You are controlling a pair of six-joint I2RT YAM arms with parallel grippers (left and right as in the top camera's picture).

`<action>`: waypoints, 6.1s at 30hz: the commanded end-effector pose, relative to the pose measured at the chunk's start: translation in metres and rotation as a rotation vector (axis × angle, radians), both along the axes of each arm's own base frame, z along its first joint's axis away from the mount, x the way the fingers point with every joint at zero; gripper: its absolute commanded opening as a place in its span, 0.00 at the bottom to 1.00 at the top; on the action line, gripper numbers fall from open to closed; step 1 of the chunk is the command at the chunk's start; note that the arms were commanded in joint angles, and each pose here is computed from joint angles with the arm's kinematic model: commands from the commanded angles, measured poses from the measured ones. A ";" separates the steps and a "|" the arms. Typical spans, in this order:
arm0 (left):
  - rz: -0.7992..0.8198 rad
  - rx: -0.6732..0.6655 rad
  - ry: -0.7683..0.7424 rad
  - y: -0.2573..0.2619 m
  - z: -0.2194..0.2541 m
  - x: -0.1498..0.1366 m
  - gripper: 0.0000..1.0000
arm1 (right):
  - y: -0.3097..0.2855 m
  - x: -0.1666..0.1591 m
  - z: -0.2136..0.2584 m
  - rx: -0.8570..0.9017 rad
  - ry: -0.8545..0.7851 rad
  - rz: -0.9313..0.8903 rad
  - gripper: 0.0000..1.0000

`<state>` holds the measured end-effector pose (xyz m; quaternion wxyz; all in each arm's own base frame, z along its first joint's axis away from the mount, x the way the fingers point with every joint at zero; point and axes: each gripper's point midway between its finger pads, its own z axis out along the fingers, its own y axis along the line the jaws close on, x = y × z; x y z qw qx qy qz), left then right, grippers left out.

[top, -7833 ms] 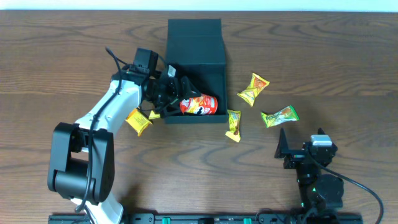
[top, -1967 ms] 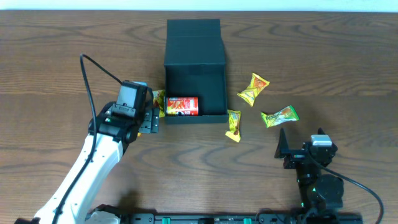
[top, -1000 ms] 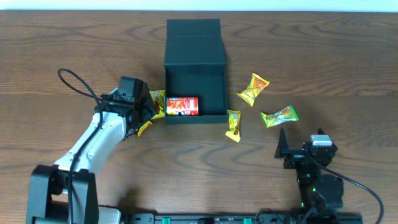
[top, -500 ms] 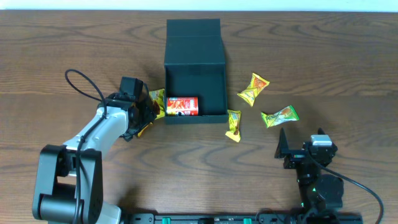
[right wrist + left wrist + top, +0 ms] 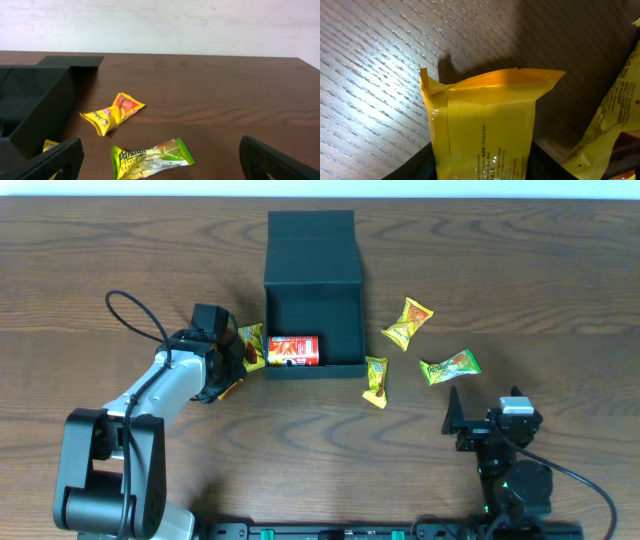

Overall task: Pack container
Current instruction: 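Carry the yellow packet into the box beside the can, then lower the yellow packet into the box and release it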

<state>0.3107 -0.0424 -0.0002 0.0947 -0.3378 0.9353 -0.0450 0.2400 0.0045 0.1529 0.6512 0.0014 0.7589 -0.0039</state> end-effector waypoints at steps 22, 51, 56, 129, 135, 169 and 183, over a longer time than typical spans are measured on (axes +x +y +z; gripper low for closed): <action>-0.451 0.022 -0.329 -0.109 0.184 0.073 0.30 | -0.003 0.000 -0.001 -0.016 -0.001 -0.014 0.99; -0.667 -0.022 -0.151 -0.236 0.072 0.040 0.31 | -0.003 0.000 -0.001 -0.016 -0.001 -0.014 0.99; -0.686 -0.014 -0.130 -0.235 0.064 0.038 0.31 | -0.003 0.000 -0.001 -0.016 -0.001 -0.014 0.99; -1.408 -0.009 -0.221 -0.264 0.105 0.026 0.31 | -0.003 0.000 -0.001 -0.016 -0.001 -0.014 0.99; -0.996 -0.001 -0.158 -0.248 0.103 0.038 0.25 | -0.003 0.000 -0.001 -0.016 -0.001 -0.014 0.99; -0.648 0.035 -0.060 -0.221 0.058 0.030 0.32 | -0.003 0.000 -0.001 -0.016 -0.001 -0.014 0.99; -0.687 0.019 -0.064 -0.226 0.059 0.029 0.71 | -0.003 0.000 -0.001 -0.016 -0.001 -0.014 0.99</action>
